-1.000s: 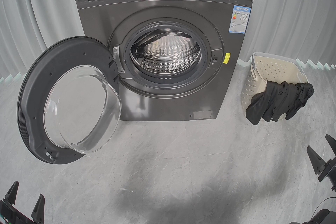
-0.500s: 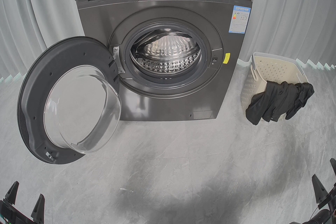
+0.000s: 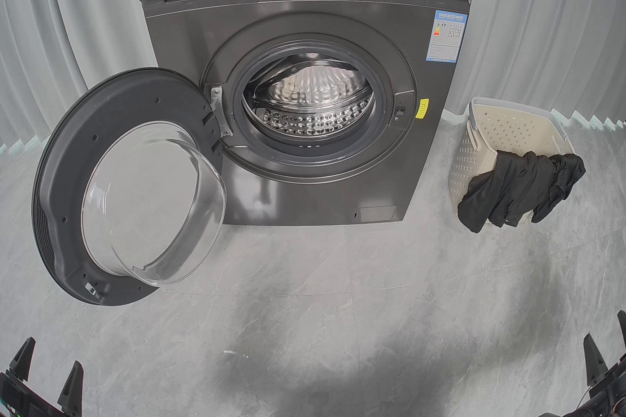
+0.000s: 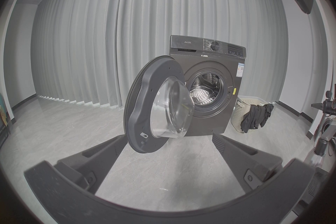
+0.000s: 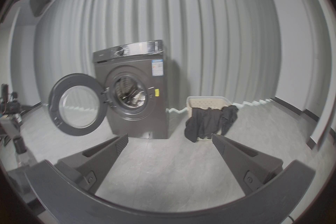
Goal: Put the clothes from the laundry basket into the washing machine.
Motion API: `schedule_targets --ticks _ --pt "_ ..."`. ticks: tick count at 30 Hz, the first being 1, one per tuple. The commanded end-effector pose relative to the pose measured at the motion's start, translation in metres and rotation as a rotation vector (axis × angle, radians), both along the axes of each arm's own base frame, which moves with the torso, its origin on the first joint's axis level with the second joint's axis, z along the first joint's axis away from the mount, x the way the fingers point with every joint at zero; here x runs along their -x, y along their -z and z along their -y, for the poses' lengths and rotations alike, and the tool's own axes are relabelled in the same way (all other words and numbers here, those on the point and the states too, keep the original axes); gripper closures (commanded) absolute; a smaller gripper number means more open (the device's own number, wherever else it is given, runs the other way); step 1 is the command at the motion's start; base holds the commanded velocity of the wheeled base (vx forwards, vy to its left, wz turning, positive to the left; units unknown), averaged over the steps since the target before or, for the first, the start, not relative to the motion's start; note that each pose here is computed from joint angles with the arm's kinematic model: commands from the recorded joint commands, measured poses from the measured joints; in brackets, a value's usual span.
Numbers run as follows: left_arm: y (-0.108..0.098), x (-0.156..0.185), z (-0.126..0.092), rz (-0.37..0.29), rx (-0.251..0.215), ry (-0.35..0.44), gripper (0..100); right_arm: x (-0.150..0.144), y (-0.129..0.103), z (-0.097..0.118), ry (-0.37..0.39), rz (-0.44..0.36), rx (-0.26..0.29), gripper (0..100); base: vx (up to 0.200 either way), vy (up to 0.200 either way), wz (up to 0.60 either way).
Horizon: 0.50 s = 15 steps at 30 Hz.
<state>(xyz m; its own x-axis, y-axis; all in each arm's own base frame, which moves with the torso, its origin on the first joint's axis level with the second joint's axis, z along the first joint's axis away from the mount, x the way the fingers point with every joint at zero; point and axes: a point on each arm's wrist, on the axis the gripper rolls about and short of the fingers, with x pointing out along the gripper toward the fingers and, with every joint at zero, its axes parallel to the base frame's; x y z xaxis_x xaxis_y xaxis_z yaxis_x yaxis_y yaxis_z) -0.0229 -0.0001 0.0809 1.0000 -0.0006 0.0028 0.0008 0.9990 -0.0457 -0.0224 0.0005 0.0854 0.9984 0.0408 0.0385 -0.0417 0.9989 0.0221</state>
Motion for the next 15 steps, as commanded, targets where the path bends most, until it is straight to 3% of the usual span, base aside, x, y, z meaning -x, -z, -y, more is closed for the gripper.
schedule_targets --ticks 1,4,5,8,12,15 --pt "0.0048 0.0000 0.0000 0.000 0.000 -0.001 0 0.0010 0.0039 0.0009 0.051 0.009 -0.086 0 0.000 0.000 0.00" --pt "0.0048 0.0000 0.0000 0.000 0.000 0.001 0 0.0012 0.0038 0.0010 0.054 0.005 -0.129 0 0.000 0.000 0.00" --pt "0.0048 0.0000 0.0000 0.000 -0.001 -0.001 0 0.0015 0.0034 0.0010 0.051 0.003 -0.118 0 0.000 0.000 0.00" --pt "0.0048 0.0000 0.0000 0.000 -0.003 -0.001 0 0.0010 0.0042 0.0008 0.051 0.007 -0.020 0 0.000 0.000 0.00" --pt "0.0048 0.0000 0.0000 0.000 0.000 -0.001 0 0.0008 0.0107 0.0012 0.065 -0.054 0.003 0 0.000 0.000 0.00" --pt "0.0048 0.0000 0.0000 0.000 0.000 -0.001 0 0.0008 0.0106 0.0011 0.058 -0.052 0.015 0 0.000 0.000 0.00"
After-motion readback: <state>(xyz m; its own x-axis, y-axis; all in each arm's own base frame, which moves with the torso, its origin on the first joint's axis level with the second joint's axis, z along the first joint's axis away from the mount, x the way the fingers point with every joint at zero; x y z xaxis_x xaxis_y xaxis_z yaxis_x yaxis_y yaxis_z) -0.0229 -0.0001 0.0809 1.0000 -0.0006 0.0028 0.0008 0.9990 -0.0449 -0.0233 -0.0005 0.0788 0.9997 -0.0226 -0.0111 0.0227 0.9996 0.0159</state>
